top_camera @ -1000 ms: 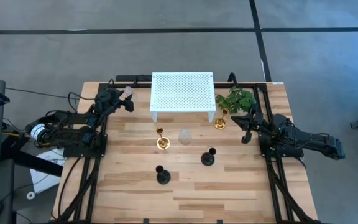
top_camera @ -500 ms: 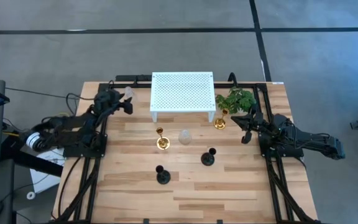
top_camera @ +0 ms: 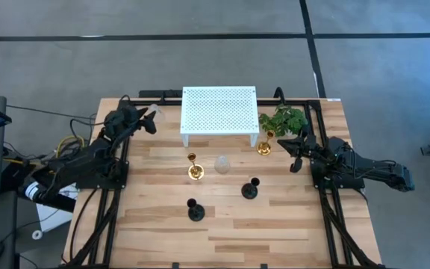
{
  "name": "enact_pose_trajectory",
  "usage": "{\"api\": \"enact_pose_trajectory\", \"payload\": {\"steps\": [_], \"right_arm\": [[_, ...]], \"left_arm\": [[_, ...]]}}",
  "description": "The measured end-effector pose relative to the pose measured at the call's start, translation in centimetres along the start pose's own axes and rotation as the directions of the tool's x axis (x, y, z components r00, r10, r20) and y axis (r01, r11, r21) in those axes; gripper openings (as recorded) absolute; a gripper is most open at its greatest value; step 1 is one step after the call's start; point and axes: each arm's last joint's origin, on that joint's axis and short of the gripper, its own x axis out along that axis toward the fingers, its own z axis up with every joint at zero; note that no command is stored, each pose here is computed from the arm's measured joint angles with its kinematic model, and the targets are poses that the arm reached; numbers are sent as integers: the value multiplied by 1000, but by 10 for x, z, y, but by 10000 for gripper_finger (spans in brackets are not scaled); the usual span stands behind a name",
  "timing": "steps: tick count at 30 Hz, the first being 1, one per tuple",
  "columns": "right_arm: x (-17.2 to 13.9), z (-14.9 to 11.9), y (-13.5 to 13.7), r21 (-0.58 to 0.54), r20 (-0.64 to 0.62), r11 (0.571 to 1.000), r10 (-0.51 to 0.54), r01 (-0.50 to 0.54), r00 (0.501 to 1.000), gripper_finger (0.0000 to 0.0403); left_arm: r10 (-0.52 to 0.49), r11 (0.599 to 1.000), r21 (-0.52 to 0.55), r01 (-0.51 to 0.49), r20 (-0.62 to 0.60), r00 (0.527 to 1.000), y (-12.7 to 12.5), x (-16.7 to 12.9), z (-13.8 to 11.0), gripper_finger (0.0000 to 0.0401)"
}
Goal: Pick & Place candle stick holders
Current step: Put the top transparent candle holder on the shelf
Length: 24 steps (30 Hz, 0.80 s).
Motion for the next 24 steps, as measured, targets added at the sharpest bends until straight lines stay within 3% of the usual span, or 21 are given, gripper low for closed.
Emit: {"api": "enact_pose_trajectory", "payload": {"steps": [6,14,19,24], "right_arm": [[0,0,0,0,0,1000,0,0,1000,0],[0,0,0,0,0,1000,0,0,1000,0],[0,0,0,0,0,1000,0,0,1000,0],[0,0,0,0,0,1000,0,0,1000,0]], "left_arm": [[-29,999,-34,29,5,1000,-1,-1,1,210],[-174,984,-36,173,-22,985,-6,-1,0,204],[-154,988,-33,153,-8,988,-6,0,7,195],[-100,994,-48,96,-89,991,-8,6,39,185]]}}
